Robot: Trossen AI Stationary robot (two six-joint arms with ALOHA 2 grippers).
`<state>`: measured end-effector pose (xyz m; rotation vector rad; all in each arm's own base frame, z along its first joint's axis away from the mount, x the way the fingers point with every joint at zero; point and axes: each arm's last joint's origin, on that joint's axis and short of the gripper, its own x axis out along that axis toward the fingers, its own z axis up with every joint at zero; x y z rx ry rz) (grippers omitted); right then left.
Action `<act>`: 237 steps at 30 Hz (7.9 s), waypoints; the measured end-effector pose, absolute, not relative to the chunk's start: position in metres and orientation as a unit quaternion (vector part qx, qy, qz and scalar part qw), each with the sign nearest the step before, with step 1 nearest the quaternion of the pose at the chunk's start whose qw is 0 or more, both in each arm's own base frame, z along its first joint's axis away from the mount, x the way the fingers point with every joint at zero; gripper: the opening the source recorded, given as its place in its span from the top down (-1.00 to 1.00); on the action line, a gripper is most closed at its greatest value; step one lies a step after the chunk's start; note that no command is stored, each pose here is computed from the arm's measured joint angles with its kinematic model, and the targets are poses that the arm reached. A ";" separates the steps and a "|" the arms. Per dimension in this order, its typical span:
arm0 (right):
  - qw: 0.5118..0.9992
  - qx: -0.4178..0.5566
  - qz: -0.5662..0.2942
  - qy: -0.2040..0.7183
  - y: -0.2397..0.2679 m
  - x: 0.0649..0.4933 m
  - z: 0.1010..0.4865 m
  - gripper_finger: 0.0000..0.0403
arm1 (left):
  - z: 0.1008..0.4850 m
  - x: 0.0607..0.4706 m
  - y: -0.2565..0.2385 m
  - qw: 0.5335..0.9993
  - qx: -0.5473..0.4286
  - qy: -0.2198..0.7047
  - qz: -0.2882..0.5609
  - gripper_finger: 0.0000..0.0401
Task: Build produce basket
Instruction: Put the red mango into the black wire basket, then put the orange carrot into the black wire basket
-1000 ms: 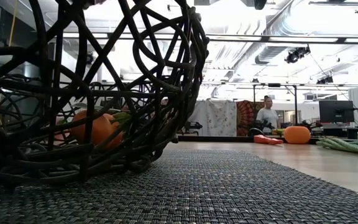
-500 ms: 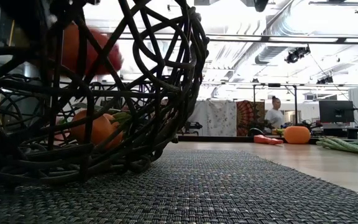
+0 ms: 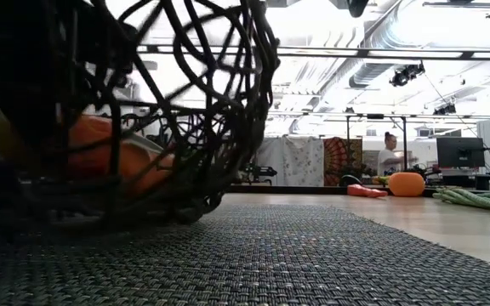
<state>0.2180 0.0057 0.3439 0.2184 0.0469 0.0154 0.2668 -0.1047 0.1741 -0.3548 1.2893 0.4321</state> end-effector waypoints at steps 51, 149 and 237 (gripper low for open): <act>0.994 0.109 0.007 0.028 0.006 0.218 0.343 1.00 | 0.400 0.189 0.008 0.982 -0.097 0.075 0.145 -0.72; 0.984 0.137 -0.102 0.053 0.000 0.217 0.335 -0.81 | 0.324 0.166 0.020 0.990 -0.122 -0.066 0.024 1.00; 0.610 0.401 -0.499 0.467 -0.239 0.200 0.154 0.78 | 0.324 0.166 0.023 0.988 -0.118 -0.070 0.078 1.00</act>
